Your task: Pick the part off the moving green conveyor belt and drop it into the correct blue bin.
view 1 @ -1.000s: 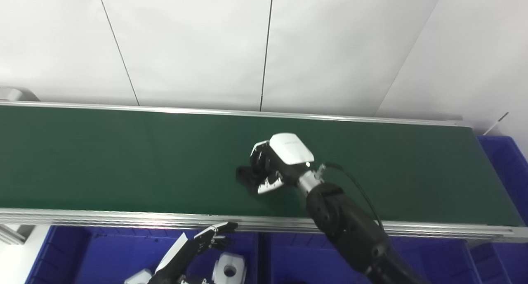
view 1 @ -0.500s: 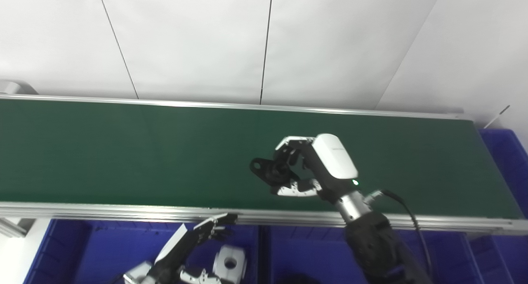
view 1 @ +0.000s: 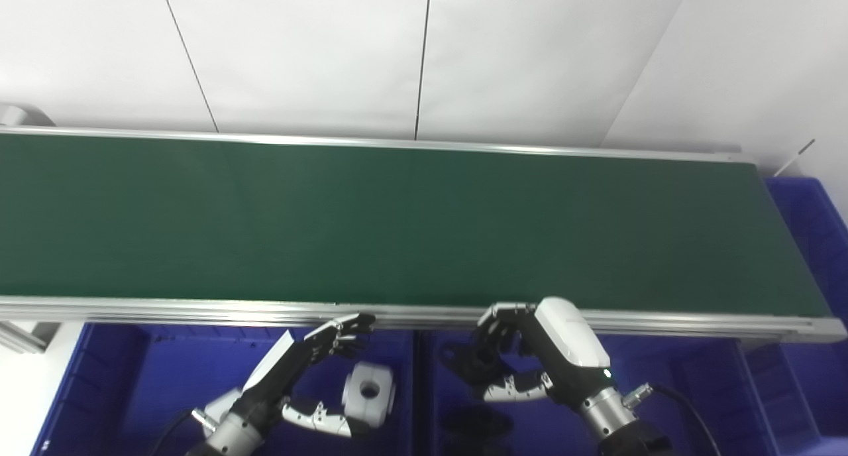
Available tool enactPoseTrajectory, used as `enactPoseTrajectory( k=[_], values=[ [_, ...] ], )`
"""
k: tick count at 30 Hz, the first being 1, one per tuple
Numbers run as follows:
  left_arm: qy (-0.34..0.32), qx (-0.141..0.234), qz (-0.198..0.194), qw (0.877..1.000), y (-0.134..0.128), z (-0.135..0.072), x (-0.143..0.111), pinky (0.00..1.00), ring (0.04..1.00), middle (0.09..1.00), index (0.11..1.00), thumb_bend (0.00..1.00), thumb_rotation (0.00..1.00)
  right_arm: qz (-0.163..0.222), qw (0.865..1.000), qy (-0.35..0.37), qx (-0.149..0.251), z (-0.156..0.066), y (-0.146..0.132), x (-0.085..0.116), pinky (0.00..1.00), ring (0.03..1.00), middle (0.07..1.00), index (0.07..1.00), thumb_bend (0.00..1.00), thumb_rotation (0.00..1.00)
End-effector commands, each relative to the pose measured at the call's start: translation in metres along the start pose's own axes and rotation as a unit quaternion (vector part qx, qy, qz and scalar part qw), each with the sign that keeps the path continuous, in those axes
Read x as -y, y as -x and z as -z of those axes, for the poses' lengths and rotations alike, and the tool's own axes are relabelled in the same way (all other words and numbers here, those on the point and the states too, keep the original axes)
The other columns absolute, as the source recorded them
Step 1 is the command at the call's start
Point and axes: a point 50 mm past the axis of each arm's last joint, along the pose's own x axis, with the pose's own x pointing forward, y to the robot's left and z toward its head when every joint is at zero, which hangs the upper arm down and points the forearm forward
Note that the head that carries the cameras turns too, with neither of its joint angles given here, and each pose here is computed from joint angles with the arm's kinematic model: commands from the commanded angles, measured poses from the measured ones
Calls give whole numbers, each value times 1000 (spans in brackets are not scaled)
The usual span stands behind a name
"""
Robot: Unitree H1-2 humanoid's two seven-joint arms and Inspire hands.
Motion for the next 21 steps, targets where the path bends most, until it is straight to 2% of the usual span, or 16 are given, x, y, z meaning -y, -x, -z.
enactPoseTrajectory(
  k=[1,3,6,10,13,14,15,17,20,21],
  values=[
    [-10,34,-5,999,-1,-12,-8,709,753,819,844,860,266,14,1000,3,19,2,2,-1,290,361,476,545,508,0],
    [-7,36,-5,999,0,-13,-9,712,755,818,843,864,270,4,1000,14,2,9,4,-7,277,349,463,549,507,0],
    [-7,39,-4,999,1,-14,-11,710,758,819,843,862,267,-24,998,43,-31,21,4,-15,199,402,493,492,517,0],
    [-8,39,-3,999,2,-16,-13,710,756,820,843,864,270,-49,994,71,-61,30,3,-20,231,401,500,489,516,0],
    [-7,41,-4,999,2,-17,-13,707,753,821,840,863,259,-65,992,75,-78,28,1,-20,336,381,484,560,506,0],
    [-6,43,-4,999,2,-17,-13,703,750,821,840,859,249,-70,992,74,-79,27,0,-20,509,575,630,655,574,104],
    [-6,44,-4,999,1,-18,-13,702,749,821,840,858,247,-73,992,76,-77,27,0,-20,545,616,660,674,589,126],
    [-6,44,-4,999,1,-18,-13,698,747,818,841,854,245,-70,992,77,-68,25,1,-19,789,812,801,773,672,302],
    [-8,43,-5,999,1,-19,-13,700,749,818,841,860,256,-54,995,60,-58,18,4,-16,928,915,889,840,734,434],
    [-7,44,-4,999,1,-19,-13,700,750,818,841,860,256,-41,997,45,-48,14,7,-16,936,926,902,849,743,447]
  ],
)
